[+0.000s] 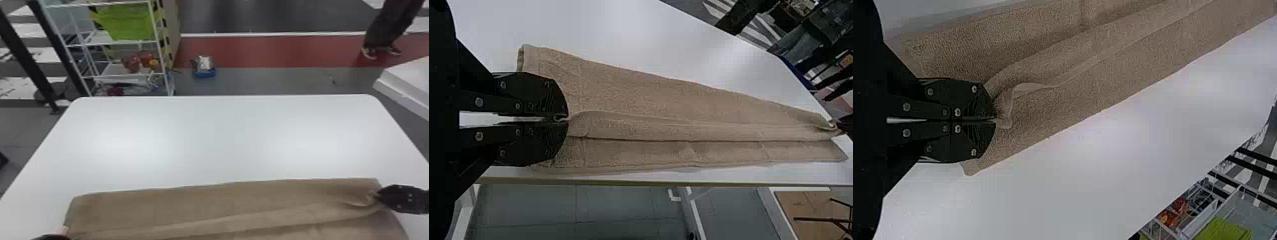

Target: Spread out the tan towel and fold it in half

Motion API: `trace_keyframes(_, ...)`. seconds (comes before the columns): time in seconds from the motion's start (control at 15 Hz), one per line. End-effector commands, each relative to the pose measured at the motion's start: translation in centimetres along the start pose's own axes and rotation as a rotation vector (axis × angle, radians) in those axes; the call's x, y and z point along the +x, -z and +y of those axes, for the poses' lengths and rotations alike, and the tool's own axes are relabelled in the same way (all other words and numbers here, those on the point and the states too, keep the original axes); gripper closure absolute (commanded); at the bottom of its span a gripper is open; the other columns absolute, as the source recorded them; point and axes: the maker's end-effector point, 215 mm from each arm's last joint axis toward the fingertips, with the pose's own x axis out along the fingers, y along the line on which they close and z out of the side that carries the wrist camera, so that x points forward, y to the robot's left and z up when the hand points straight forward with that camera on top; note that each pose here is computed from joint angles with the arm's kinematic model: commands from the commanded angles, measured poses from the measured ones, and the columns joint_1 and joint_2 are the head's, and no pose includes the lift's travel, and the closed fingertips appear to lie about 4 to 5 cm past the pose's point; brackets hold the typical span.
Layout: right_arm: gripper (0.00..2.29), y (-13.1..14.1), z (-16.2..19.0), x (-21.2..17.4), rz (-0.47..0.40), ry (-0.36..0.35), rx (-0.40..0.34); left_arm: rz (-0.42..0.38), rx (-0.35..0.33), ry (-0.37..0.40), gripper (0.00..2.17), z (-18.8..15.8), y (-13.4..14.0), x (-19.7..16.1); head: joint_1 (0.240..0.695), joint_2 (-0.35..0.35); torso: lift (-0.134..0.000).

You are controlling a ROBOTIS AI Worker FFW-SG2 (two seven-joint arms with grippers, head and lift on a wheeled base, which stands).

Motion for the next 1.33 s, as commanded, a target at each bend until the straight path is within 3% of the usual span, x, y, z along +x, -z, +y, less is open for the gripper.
trace_keyframes(0.0, 1.43, -0.1, 0.3, 0.2, -0.003, -0.009, 0.001, 0.023, 0.029, 0.025, 1.04, -0.9, 0.7, -0.3, 0.695, 0.074, -0.134)
trace_keyframes(0.13, 1.43, -0.3, 0.4, 0.4, -0.005, -0.014, -0.003, 0.031, 0.022, 0.030, 0.29, -1.2, 1.1, -0.5, 0.695, 0.083, -0.134)
trace_keyframes(0.2, 1.43, -0.3, 0.6, 0.6, -0.005, -0.018, -0.003, 0.034, 0.016, 0.023, 0.06, -1.1, 1.3, -0.6, 0.695, 0.096, -0.134)
trace_keyframes(0.67, 1.43, -0.8, 1.0, 1.0, -0.008, -0.028, -0.011, 0.112, 0.008, -0.024, 0.03, 0.1, 3.5, -4.4, 0.695, 0.156, -0.134)
trace_keyframes(0.87, 1.43, -0.8, 1.5, 0.4, 0.005, -0.028, -0.028, 0.073, 0.008, -0.139, 0.03, 3.1, 2.8, -5.7, 0.695, 0.191, -0.134)
trace_keyframes(1.07, 1.43, -0.1, 2.1, -1.2, 0.036, -0.016, -0.046, 0.032, -0.057, -0.298, 0.03, 6.8, 2.7, -5.5, 0.695, 0.203, -0.134)
trace_keyframes(1.27, 1.43, 1.4, 3.9, -1.5, 0.084, -0.047, -0.112, 0.011, -0.055, -0.319, 0.03, 7.5, 2.1, -4.7, 0.695, 0.183, -0.134)
